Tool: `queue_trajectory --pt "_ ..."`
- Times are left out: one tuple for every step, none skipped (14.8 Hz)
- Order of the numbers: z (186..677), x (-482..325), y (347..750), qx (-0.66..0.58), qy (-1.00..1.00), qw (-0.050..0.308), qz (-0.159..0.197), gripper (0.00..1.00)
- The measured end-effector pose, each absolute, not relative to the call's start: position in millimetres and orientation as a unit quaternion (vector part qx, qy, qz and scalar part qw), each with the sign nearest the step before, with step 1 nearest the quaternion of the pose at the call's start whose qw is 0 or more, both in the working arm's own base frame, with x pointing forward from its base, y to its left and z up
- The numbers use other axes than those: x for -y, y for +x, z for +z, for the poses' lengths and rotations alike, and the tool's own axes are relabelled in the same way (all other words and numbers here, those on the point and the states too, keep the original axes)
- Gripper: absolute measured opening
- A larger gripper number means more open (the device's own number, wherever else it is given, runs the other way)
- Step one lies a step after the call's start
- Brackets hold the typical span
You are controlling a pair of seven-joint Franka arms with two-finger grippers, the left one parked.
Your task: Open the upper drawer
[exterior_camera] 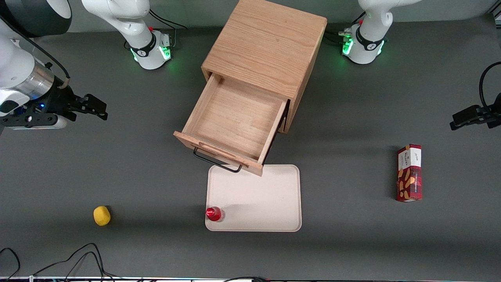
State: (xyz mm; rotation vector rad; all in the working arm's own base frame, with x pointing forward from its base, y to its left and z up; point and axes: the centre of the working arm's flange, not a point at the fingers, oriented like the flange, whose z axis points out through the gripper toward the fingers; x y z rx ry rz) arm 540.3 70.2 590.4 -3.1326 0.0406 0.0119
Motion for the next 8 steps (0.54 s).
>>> queue_trajectory --pt "592.1 -68.9 539.7 -0.015 -1.000 0.004 0.002 1.00" --pt "594.1 -66.9 539.2 -0.018 -1.000 0.004 0.000 1.00" --pt "596.1 -65.0 538.6 -0.019 -1.000 0.004 -0.002 1.00" --pt "598.5 -64.0 537.6 -0.021 -1.000 0.003 -0.004 1.00" --pt "601.2 -63.7 536.3 -0.021 -1.000 0.003 -0.006 1.00" --pt "603.6 -63.8 534.4 -0.021 -1.000 0.002 -0.007 1.00" --pt "605.5 -63.9 532.1 -0.021 -1.000 0.001 -0.005 1.00" --pt "607.4 -64.1 530.3 -0.021 -1.000 0.001 -0.005 1.00"
